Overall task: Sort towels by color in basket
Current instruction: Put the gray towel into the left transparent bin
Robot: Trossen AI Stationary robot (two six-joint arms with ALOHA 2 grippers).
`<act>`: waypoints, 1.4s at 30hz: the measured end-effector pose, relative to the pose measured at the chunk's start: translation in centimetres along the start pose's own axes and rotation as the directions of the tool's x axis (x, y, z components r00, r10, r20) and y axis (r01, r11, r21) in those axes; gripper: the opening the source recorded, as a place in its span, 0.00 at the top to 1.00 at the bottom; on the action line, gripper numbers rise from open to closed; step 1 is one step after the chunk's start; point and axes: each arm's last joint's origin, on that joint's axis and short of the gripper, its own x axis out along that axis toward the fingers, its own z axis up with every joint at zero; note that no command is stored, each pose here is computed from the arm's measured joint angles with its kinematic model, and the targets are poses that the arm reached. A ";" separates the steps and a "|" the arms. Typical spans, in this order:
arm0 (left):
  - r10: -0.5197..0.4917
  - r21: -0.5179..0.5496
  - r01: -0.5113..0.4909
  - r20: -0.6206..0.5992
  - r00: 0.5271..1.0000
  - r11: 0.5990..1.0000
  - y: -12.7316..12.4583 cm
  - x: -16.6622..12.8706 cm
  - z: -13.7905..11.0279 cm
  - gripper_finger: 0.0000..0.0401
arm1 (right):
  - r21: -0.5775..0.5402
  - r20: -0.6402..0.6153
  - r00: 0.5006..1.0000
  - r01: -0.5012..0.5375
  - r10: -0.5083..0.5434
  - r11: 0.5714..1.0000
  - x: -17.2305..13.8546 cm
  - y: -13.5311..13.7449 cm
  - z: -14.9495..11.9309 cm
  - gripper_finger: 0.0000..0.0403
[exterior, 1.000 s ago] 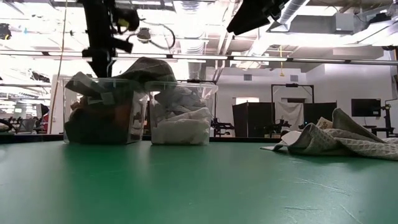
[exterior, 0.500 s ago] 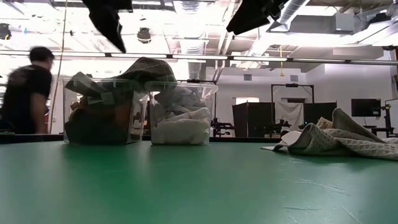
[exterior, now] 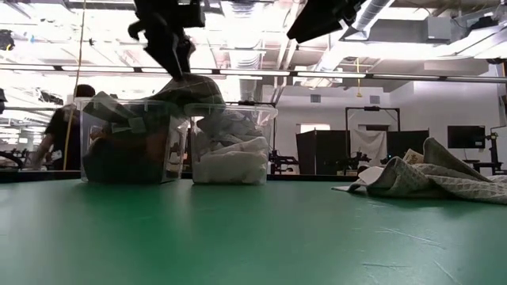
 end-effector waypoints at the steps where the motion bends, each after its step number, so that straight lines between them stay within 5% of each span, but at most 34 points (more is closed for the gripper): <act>1: 0.033 0.006 -0.033 -0.034 0.999 0.999 0.0 0.5 0.1 0.42 | -0.002 -0.003 1.000 0.000 0.000 1.000 0.0 0.0 0.0 0.36; 7: 0.064 0.070 -0.060 -0.054 0.997 0.996 0.1 1.5 0.5 0.48 | -0.005 -0.006 1.000 0.000 0.000 1.000 0.0 0.0 -0.1 0.36; 15: 0.097 0.100 -0.098 0.012 0.995 0.990 0.0 -1.7 -0.4 0.96 | 0.002 -0.025 1.000 0.001 -0.001 1.000 0.0 0.0 -0.3 0.36; 21: 0.235 -0.040 -0.232 0.062 0.970 0.972 0.5 -5.9 -2.5 0.99 | 0.014 -0.024 1.000 0.000 0.000 1.000 0.0 0.0 -0.3 0.36; 25: 0.321 -0.131 -0.333 -0.104 0.941 0.934 0.4 -7.6 -5.0 1.00 | 0.016 -0.023 1.000 0.000 0.000 1.000 0.0 0.0 -0.3 0.36; 29: 0.284 -0.235 -0.364 -0.314 0.906 0.901 -0.1 -8.3 -7.6 1.00 | 0.021 -0.016 1.000 0.000 0.001 1.000 0.0 0.0 -0.2 0.36; 34: 0.145 -0.310 -0.302 -0.442 0.885 0.902 -1.1 -8.7 -9.3 1.00 | 0.026 -0.012 1.000 0.001 -0.001 1.000 0.0 -0.1 -0.1 0.36; 38: -0.018 -0.351 -0.098 -0.312 0.950 0.931 -1.5 -8.6 -8.7 1.00 | 0.028 0.001 1.000 0.000 0.000 1.000 0.0 0.0 0.0 0.36; 42: 0.060 -0.322 -0.135 -0.232 0.971 0.937 -0.8 -8.1 -7.6 1.00 | 0.025 0.009 1.000 -0.001 0.001 1.000 0.0 0.0 0.1 0.36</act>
